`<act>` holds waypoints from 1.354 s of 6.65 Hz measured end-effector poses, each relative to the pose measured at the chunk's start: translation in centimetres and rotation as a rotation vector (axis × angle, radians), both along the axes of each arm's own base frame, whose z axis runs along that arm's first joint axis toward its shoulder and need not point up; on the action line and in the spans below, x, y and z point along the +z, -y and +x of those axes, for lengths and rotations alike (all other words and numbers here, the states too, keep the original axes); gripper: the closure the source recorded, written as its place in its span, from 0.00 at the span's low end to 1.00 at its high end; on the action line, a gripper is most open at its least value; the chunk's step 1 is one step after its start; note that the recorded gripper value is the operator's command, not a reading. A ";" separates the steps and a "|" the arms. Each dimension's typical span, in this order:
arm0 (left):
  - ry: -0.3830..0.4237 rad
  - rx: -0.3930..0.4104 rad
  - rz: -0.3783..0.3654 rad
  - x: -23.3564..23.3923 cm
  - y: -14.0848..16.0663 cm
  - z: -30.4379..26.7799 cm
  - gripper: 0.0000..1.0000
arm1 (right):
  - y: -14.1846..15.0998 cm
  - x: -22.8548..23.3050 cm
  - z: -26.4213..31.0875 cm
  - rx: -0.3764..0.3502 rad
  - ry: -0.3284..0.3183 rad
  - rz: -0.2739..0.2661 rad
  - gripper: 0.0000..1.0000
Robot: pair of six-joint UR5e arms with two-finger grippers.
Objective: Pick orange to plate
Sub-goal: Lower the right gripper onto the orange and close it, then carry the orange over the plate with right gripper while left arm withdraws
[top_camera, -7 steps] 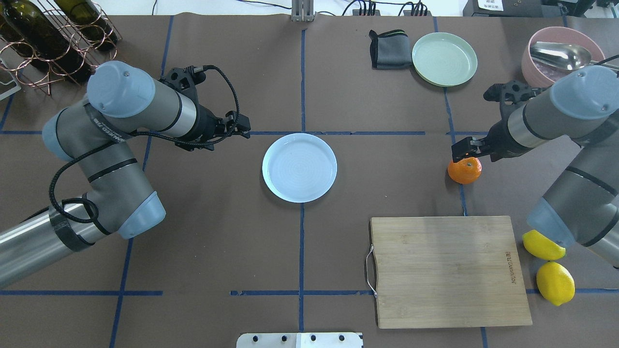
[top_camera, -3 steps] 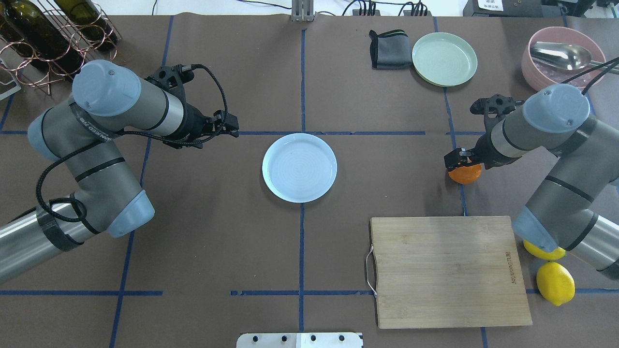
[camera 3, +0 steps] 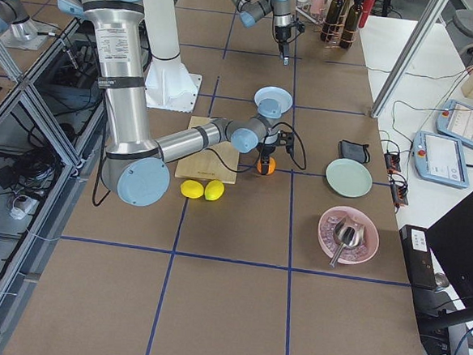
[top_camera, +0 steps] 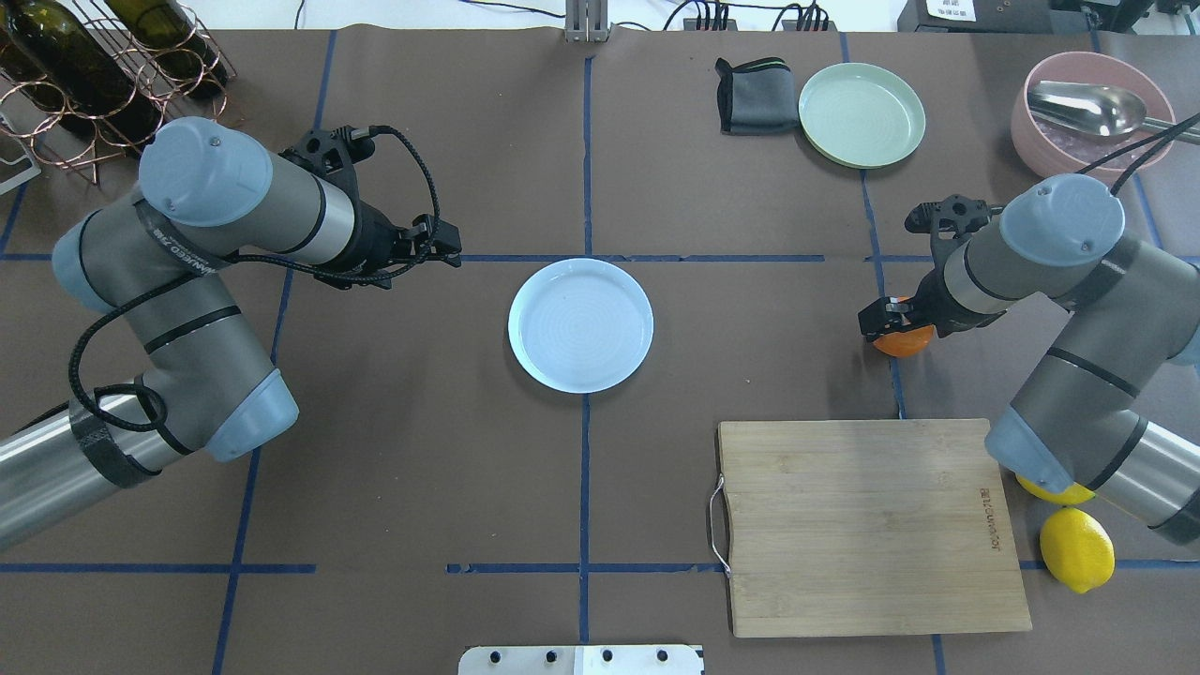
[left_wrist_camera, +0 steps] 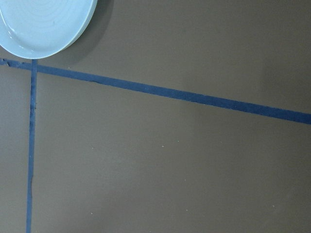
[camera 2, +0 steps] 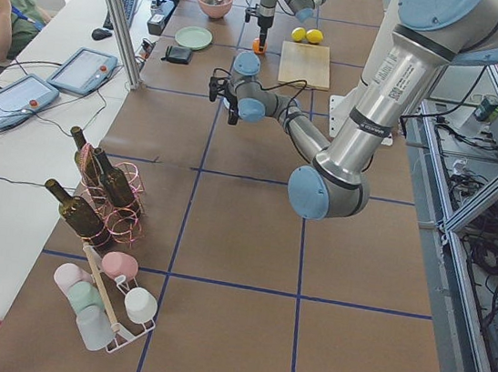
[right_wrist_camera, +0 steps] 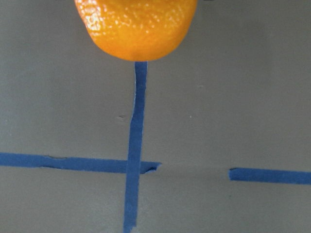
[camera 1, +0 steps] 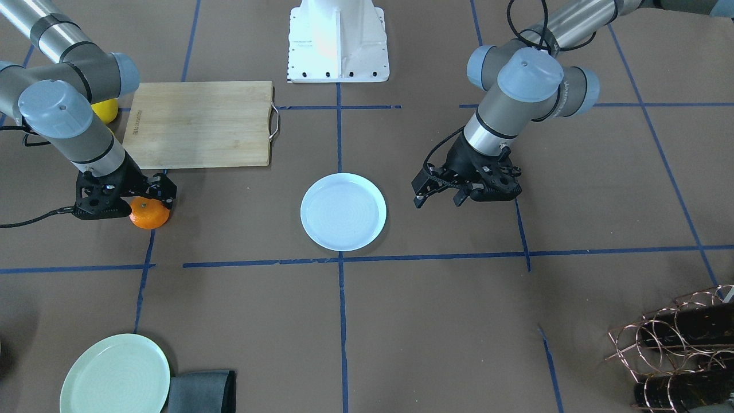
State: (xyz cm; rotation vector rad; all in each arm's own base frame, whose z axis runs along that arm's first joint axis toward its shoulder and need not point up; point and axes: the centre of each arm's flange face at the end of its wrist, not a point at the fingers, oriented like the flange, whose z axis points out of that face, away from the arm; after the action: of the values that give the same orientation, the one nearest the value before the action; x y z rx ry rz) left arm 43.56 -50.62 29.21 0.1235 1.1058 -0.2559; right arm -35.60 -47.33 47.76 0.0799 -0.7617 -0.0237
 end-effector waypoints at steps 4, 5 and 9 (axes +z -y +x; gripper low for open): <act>0.008 -0.005 0.019 0.4 0.7 -1.2 0.00 | 1.7 -5.0 0.1 0.015 0.060 0.047 1.00; 0.019 0.001 0.044 0.8 1.1 -2.4 0.00 | 2.4 -7.9 0.1 0.024 0.077 0.056 1.00; 0.271 0.157 0.253 5.1 1.7 -13.6 0.00 | 2.8 -20.6 -8.1 0.016 0.097 0.018 1.00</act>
State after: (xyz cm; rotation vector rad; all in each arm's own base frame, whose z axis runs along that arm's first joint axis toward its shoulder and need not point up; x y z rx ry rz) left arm 30.01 -52.36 34.33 0.2873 0.8682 0.0423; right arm -43.72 -50.13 27.14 0.1052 -0.8583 -0.0116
